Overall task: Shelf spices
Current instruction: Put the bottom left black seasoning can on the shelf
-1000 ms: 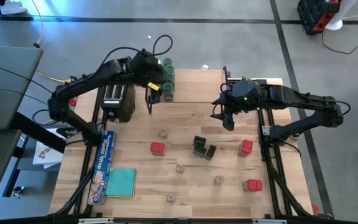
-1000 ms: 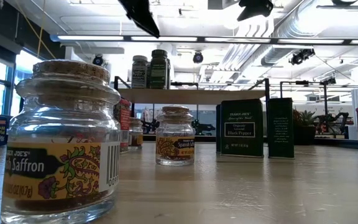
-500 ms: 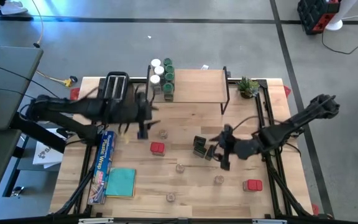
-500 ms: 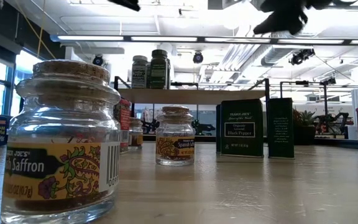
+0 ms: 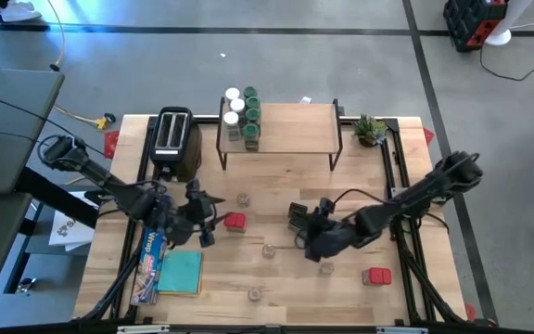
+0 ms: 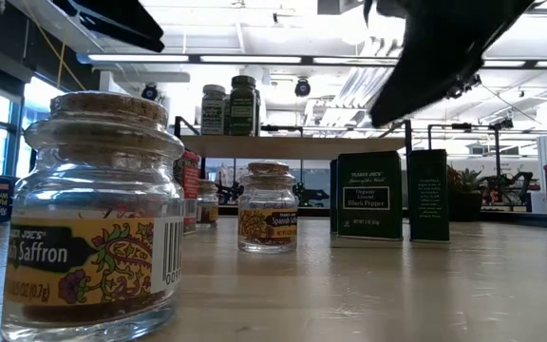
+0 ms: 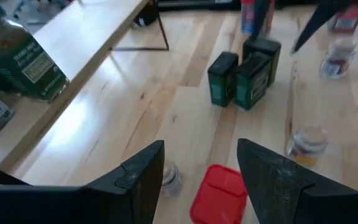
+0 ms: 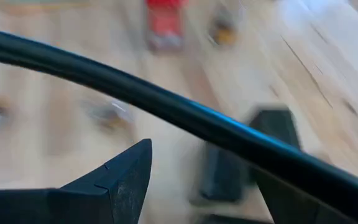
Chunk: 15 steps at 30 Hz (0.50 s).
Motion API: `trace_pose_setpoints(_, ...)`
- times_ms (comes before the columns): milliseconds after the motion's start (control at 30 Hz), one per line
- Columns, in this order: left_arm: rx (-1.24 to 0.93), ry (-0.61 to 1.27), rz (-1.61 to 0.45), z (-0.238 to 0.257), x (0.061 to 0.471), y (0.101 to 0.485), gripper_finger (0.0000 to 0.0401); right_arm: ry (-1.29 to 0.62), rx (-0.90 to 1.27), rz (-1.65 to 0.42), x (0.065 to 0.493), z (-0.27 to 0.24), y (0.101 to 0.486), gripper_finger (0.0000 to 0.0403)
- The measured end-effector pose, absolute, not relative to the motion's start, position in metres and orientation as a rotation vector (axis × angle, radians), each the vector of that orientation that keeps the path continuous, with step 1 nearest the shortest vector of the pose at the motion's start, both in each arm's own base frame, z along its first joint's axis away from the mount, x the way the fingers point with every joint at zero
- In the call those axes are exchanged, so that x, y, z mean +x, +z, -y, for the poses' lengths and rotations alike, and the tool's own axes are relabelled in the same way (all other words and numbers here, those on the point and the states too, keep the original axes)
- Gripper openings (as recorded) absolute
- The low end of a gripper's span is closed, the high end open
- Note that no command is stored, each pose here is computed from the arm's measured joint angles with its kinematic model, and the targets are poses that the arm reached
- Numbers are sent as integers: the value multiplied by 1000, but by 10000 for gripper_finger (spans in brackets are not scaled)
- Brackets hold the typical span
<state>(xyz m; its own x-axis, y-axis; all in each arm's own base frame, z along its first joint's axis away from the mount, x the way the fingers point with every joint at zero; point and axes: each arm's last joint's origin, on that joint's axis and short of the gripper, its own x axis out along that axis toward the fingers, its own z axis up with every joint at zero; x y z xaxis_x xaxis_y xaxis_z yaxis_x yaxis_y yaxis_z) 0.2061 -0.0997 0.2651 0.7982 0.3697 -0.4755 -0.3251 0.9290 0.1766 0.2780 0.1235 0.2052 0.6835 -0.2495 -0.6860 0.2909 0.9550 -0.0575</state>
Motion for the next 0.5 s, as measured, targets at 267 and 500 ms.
trace_pose_setpoints(267, 119, 389, -491, 109, 200, 266, 197, -450, 76, -973, 304, -130, 183, 263)
trace_pose_setpoints(500, 119, 389, -490, 109, 200, 266, 197, -473, 105, -1007, 313, -126, 170, 201)
